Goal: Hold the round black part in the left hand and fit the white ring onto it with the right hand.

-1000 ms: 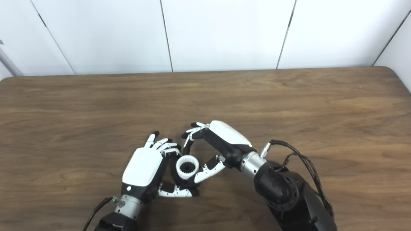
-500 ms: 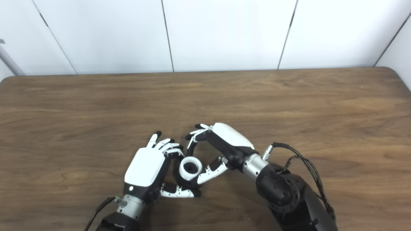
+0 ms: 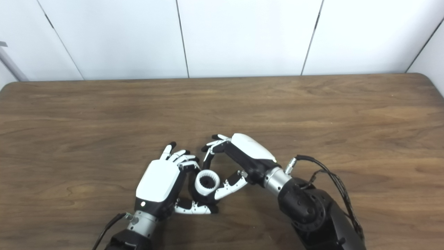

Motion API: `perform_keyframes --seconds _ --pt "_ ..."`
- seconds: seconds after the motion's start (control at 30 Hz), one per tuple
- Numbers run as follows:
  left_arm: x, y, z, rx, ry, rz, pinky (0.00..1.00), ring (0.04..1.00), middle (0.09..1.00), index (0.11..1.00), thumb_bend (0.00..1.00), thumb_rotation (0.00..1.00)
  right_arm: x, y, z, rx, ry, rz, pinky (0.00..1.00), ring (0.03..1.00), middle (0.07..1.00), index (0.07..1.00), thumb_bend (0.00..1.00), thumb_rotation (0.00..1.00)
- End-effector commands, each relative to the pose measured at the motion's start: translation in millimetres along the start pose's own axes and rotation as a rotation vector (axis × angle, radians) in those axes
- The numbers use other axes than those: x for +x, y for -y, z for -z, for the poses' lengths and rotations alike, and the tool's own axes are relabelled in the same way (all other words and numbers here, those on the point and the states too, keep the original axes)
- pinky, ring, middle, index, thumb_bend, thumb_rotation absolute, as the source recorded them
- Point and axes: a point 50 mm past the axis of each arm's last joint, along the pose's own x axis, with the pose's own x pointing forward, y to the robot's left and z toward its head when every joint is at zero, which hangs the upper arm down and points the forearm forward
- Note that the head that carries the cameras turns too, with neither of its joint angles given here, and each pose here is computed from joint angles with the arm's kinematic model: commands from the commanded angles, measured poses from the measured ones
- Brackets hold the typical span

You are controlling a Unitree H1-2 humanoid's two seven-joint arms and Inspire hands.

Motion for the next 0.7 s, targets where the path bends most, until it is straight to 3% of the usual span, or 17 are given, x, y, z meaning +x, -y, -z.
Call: perform_keyframes --seconds 0.0,0.67 --pt "-0.5 6.1 -2.3 0.023 0.008 0.034 1.00 0.853 0.760 0.485 0.52 0.05 0.6 7.6 -5.9 -0.013 0.046 0.042 0.95 0.955 0.807 0.484 0.52 0.13" --pt "1.1 8.2 -3.8 0.022 0.010 0.034 1.00 0.854 0.762 0.485 0.52 0.05 -1.7 9.7 -2.3 -0.028 0.033 0.049 0.92 0.945 0.800 0.484 0.52 0.13"
